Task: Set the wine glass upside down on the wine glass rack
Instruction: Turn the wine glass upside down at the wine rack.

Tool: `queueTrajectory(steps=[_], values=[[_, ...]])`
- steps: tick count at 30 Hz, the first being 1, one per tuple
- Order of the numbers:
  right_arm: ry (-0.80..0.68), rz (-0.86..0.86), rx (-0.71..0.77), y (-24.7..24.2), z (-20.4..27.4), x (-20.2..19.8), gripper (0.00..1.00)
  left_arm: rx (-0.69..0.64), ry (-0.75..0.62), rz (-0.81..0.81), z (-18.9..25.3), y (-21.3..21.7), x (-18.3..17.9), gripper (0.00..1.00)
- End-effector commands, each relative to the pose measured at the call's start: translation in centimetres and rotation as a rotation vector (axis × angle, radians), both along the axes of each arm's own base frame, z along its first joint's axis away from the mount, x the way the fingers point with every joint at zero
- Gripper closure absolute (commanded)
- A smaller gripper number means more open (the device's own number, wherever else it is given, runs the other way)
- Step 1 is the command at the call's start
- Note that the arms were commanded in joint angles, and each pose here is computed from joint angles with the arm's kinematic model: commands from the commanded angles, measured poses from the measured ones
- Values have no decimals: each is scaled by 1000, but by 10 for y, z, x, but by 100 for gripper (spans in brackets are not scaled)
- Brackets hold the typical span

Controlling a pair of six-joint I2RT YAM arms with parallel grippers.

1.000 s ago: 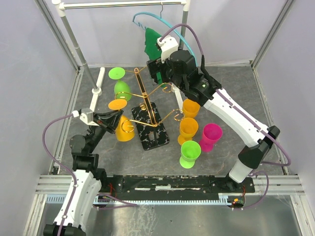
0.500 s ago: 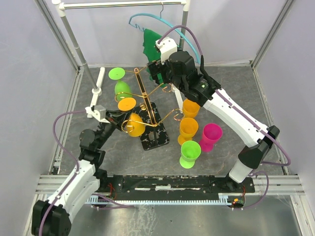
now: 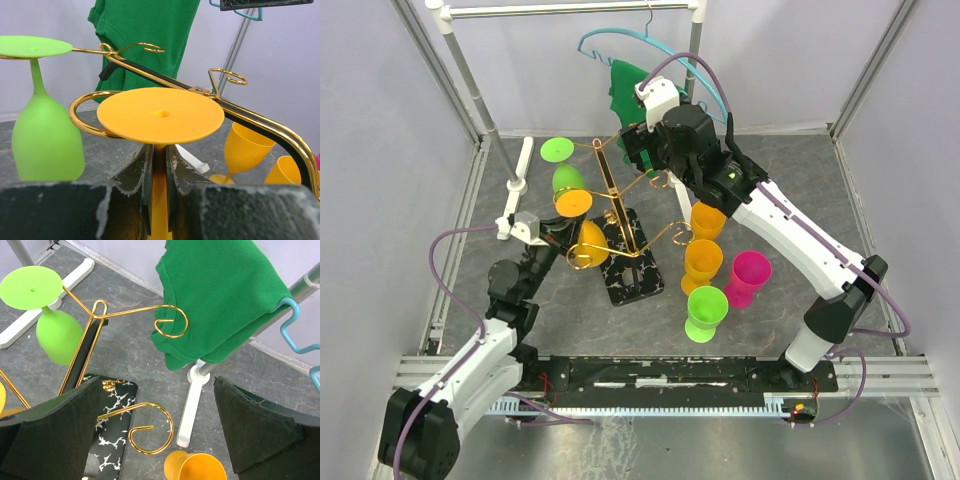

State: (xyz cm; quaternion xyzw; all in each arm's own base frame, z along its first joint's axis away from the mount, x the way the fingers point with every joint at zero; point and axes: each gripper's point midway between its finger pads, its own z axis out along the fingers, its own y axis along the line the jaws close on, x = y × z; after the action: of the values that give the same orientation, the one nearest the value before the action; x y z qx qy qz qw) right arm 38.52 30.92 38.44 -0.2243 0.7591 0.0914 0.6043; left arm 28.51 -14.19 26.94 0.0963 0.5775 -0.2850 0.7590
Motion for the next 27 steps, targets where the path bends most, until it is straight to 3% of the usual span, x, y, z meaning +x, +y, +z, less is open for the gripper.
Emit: queueTrajectory(steps=[1,14,27], values=[[-51,-14,26,-7,21,-2,0,9,-74,151,17,23,13,97],[-50,-13,25,-7,19,-1,0,3,-83,181,22,20,37,97],[-43,-7,11,-6,13,0,0,16,-71,420,13,69,28,97]])
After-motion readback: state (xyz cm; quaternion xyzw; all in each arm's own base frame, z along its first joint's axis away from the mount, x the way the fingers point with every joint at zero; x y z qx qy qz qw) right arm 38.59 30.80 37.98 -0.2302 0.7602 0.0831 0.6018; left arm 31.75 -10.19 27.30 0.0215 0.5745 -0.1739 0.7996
